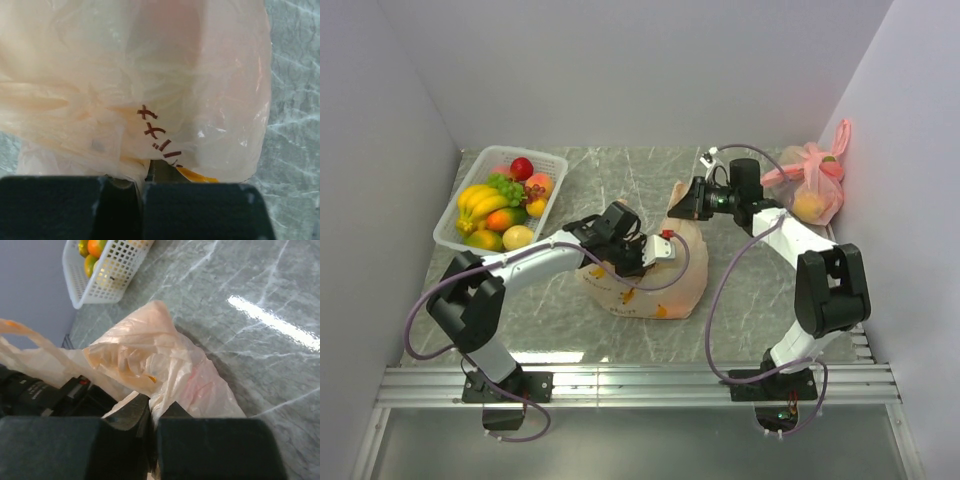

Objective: Place the fake fruits into the plastic bag and tie a complex knot

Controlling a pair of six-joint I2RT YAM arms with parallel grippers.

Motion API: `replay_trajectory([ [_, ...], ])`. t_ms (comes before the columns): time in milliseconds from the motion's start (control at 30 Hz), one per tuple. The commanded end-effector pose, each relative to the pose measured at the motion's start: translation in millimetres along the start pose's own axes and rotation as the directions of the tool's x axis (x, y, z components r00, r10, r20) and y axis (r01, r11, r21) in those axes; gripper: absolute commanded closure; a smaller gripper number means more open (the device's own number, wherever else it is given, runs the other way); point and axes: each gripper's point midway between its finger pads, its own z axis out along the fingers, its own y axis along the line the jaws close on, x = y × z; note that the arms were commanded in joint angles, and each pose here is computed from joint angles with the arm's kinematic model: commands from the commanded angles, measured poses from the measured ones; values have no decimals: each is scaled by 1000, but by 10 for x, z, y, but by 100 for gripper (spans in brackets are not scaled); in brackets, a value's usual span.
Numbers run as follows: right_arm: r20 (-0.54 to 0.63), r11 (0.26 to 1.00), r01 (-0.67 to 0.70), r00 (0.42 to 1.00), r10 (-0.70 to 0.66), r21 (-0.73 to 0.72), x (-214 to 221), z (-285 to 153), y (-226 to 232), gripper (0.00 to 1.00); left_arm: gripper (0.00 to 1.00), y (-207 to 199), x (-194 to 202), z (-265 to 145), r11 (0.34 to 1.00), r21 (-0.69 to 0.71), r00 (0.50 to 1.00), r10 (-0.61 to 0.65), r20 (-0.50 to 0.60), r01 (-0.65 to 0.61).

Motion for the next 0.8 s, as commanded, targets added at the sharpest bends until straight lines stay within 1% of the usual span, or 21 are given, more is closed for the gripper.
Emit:
replay_trajectory([
  [0, 87, 997, 71, 994, -67, -40, -406, -97, 295, 80, 99, 53, -156, -37, 997, 1, 997, -78, 20, 78],
  [33, 92, 997, 73, 993, -70, -32, -418, -169, 322, 62, 100, 53, -191, -52, 995, 18, 995, -98, 34, 98],
  [67, 92, 997, 69, 994, -67, -25, -405, -232, 322, 54, 100, 108, -181, -74, 992, 12, 991, -125, 37, 125],
  [100, 104, 996, 79, 992, -76, -31, -376, -341, 382, 36, 99, 137, -219, -106, 989, 12, 988, -146, 45, 145],
  [133, 103, 998, 65, 993, -63, -17, -339, -429, 351, 26, 99, 156, -241, -131, 987, 18, 986, -158, 58, 158],
  [200, 94, 995, 98, 991, -99, 15, -195, -591, 359, 13, 100, 229, -289, -205, 985, 16, 981, -174, 81, 173],
  [267, 80, 990, 136, 987, -138, 37, -56, -682, 358, 11, 100, 235, -328, -258, 984, 26, 979, -180, 97, 179],
  [300, 82, 988, 147, 985, -150, 39, 52, -742, 388, 9, 100, 235, -359, -276, 986, 28, 980, -169, 107, 167],
  [400, 97, 986, 158, 982, -162, 48, 187, -771, 393, 5, 99, 173, -434, -320, 987, 54, 978, -158, 135, 152],
  [467, 90, 983, 162, 981, -169, 86, 234, -726, 308, 5, 99, 153, -451, -329, 987, 62, 977, -156, 145, 148],
  [500, 73, 984, 143, 986, -151, 103, 271, -680, 221, 5, 99, 161, -446, -329, 987, 60, 977, -156, 144, 149],
  [567, 69, 985, 134, 987, -142, 109, 299, -630, 145, 5, 99, 144, -439, -319, 986, 70, 978, -159, 137, 151],
  [633, 68, 986, 131, 988, -138, 100, 362, -594, 95, 4, 100, 149, -442, -325, 986, 71, 978, -160, 137, 151],
  [667, 88, 988, 145, 985, -150, 62, 327, -575, 155, 4, 99, 152, -434, -317, 986, 70, 978, -157, 135, 149],
  [700, 86, 990, 134, 987, -137, 43, 375, -548, 150, 10, 100, 154, -433, -315, 987, 69, 978, -155, 137, 147],
  [733, 113, 993, 120, 986, -120, 9, 311, -520, 224, 15, 100, 159, -422, -307, 988, 63, 980, -151, 133, 143],
  [767, 115, 994, 109, 987, -108, -10, 301, -491, 262, 20, 100, 132, -413, -279, 990, 62, 983, -132, 124, 125],
])
